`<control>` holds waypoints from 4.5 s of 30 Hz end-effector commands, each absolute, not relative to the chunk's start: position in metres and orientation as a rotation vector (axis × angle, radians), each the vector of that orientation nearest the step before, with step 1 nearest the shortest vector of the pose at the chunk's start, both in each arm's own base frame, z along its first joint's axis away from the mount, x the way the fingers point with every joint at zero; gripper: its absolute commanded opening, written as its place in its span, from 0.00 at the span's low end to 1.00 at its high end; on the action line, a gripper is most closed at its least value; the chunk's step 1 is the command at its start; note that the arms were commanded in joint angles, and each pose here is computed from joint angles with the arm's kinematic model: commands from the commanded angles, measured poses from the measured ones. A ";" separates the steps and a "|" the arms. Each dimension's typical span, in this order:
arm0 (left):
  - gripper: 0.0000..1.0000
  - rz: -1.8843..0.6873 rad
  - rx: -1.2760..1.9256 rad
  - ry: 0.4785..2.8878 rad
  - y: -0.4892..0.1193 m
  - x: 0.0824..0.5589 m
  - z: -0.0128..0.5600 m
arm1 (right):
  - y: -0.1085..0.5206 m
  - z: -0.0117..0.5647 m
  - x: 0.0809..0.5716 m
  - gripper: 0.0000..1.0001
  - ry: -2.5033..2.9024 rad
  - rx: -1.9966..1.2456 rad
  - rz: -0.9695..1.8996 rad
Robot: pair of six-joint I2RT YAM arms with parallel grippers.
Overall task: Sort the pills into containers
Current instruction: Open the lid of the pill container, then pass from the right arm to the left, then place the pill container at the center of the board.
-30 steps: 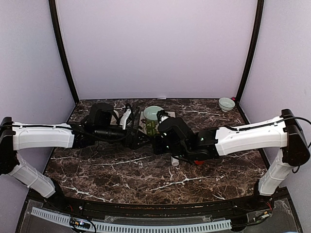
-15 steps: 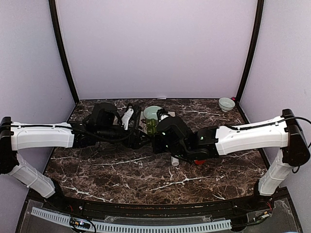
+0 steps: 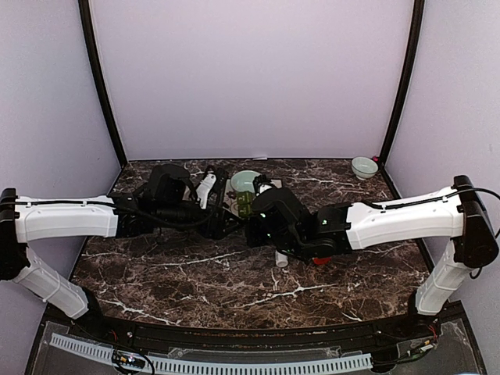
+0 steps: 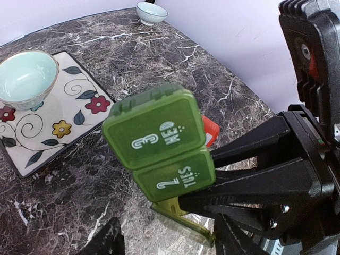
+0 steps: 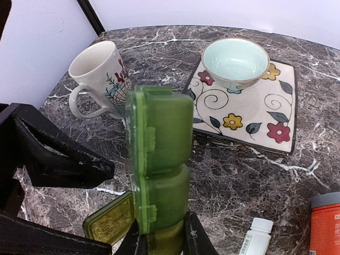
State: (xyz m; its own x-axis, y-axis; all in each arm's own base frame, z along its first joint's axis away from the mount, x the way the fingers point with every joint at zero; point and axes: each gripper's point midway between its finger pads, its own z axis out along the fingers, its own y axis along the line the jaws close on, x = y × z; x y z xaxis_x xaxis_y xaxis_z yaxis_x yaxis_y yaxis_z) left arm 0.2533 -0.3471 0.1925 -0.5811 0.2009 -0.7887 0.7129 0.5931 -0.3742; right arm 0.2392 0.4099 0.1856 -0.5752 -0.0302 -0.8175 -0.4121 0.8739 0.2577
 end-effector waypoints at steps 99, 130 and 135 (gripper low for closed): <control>0.00 -0.476 0.951 2.243 -0.319 0.270 0.156 | 0.383 0.178 0.235 0.54 2.186 -0.223 0.727; 0.00 -0.829 1.615 2.478 -0.335 0.201 0.103 | 0.292 0.164 0.237 0.60 2.206 -0.128 0.547; 0.00 -0.882 1.630 2.499 -0.336 0.199 0.096 | 0.300 0.159 0.234 0.62 2.216 -0.170 0.578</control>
